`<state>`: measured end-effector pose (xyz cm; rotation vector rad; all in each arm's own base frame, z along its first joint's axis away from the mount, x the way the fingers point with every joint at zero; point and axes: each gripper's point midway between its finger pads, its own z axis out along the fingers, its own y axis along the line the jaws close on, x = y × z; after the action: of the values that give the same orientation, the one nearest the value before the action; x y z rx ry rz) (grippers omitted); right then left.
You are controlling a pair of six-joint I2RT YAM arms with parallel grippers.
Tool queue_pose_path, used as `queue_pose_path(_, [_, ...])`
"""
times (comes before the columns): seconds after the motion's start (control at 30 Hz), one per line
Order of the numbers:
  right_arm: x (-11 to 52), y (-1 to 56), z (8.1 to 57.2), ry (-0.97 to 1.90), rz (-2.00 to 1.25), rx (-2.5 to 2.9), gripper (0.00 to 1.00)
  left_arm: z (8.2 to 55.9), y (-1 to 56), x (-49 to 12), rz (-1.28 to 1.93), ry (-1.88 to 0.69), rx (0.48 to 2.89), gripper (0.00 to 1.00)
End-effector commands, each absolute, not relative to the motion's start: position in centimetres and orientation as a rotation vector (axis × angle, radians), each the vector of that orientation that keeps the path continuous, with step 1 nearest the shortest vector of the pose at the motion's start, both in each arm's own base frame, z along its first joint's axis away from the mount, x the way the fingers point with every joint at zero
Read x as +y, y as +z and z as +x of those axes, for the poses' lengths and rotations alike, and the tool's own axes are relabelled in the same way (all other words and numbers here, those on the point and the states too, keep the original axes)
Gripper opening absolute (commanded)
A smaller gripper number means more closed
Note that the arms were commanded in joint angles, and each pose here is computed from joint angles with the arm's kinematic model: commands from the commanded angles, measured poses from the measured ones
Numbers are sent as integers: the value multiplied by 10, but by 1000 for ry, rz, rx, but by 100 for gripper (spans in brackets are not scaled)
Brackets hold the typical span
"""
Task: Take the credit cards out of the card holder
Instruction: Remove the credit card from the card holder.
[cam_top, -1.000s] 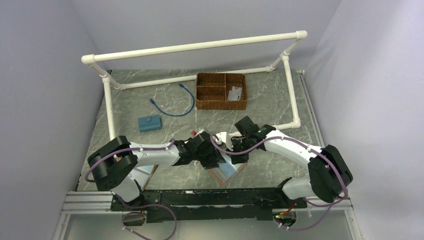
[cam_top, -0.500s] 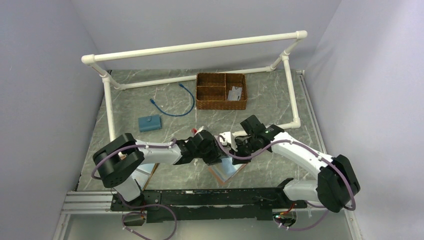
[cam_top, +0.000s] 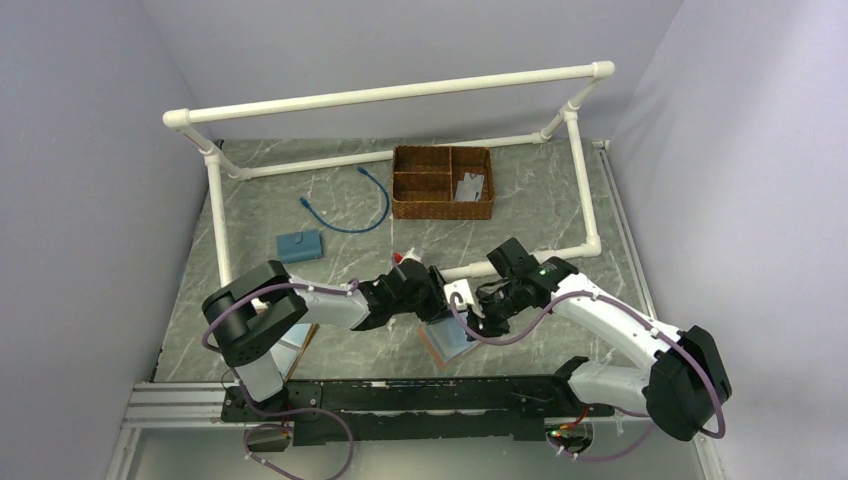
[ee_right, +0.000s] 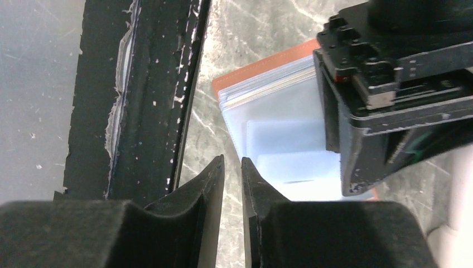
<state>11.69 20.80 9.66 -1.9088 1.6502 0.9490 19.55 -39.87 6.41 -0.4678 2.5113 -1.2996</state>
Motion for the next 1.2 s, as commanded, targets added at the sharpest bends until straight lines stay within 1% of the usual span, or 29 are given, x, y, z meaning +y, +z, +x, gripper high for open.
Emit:
queue_pose_path(0.0, [212, 89, 114, 910, -1956, 1572, 20, 200, 74, -408, -427, -1391, 2456, 50])
queue_pose_path(0.43, [225, 64, 123, 669, -2040, 1518, 19, 203, 75, -415, -418, -1436, 2454, 50])
queue_pose_path(0.67, [235, 65, 108, 722, -2082, 1465, 19, 202, 73, -417, -415, -1449, 2461, 50])
queue_pose_path(0.87, [230, 51, 130, 563, -2058, 1598, 19, 203, 77, -415, -411, -1452, 2449, 51])
queue_pose_path(0.97, [225, 46, 139, 493, -2043, 1669, 18, 203, 79, -410, -403, -1414, 2456, 51])
queue_pose_path(1.17, [217, 42, 151, 424, -2025, 1765, 16, 204, 94, -396, -384, -1355, 2437, 52])
